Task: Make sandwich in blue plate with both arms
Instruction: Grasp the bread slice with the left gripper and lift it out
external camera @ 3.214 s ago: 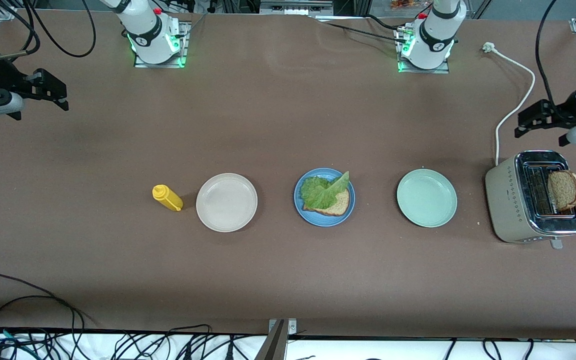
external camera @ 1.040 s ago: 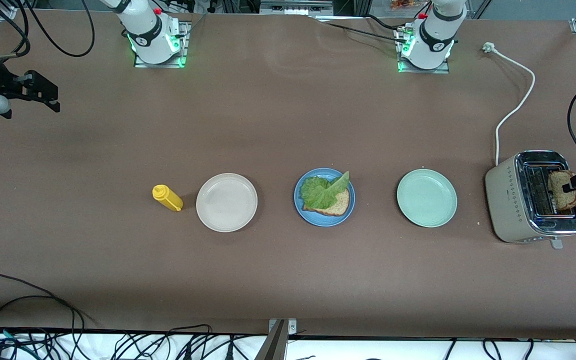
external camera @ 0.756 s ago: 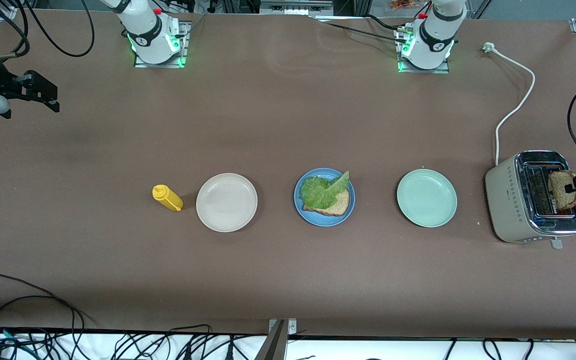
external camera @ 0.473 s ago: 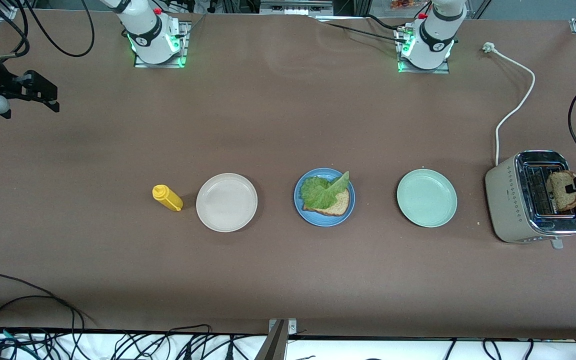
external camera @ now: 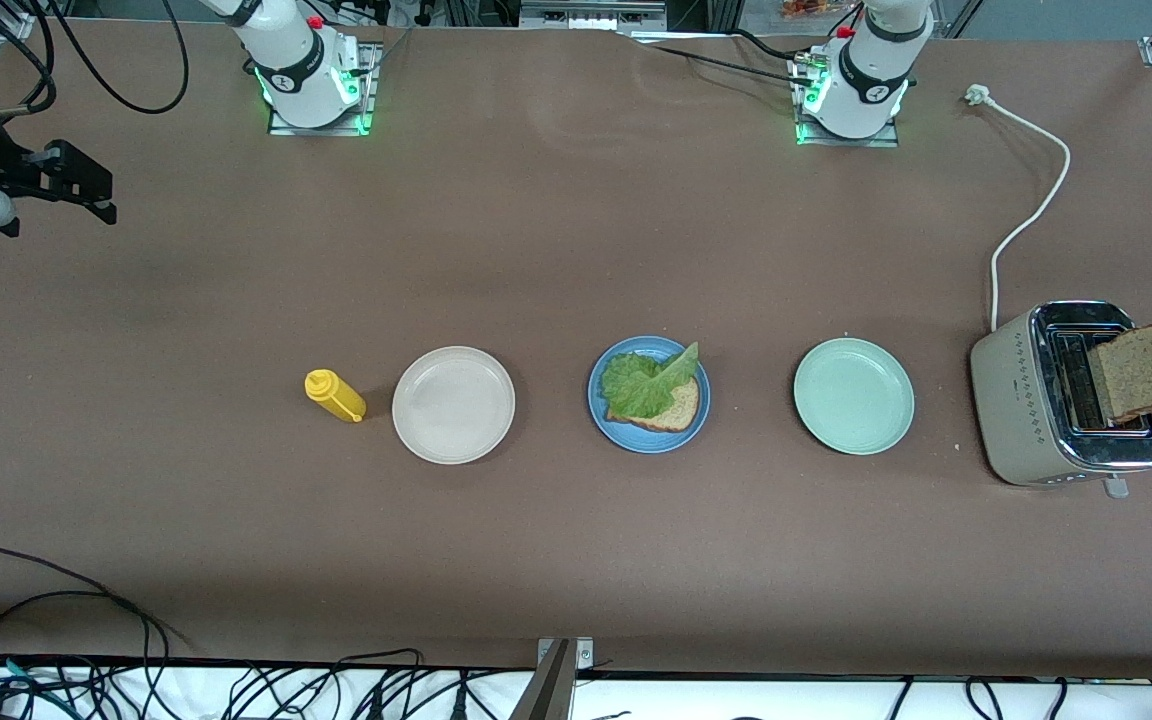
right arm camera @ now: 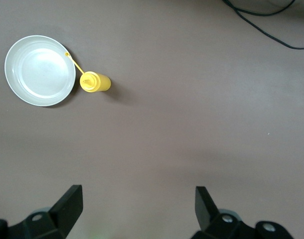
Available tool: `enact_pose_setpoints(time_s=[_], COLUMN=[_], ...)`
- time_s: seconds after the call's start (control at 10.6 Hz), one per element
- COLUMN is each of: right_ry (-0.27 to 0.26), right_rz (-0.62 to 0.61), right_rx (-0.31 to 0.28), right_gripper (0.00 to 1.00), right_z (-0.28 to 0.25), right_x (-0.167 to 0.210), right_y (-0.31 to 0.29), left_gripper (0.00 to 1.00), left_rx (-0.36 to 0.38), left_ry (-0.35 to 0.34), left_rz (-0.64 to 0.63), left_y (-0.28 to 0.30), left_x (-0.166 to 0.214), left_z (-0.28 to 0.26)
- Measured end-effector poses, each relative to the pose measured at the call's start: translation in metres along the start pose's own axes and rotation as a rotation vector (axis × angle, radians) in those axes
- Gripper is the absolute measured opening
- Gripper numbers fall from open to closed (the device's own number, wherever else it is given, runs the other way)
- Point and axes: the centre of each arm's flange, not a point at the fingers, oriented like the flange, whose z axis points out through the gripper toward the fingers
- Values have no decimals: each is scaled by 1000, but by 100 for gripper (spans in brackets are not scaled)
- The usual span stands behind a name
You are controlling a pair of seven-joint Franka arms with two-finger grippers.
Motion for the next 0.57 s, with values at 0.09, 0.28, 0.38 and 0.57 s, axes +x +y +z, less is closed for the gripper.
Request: enact_pose_setpoints(time_s=[0.09,0.28,0.38,0.57], right_ry=[-1,0,0,1], right_rz=[6,10,10,11], right_rx=[0,0,0,0], right_gripper=[100,100,100,100], right_z=[0,0,0,-1], right_x=[-1,-1,-1,-1], right_y=[3,5,6,6], left_gripper=[10,10,10,10], left_rx=[13,5,8,10], left_ry=[2,-15,-46,-94], left_rz=[32,116,175,303], left_y=[19,71,105,188], left_x=[3,17,25,41], left_z=[-14,-23,-20,-12])
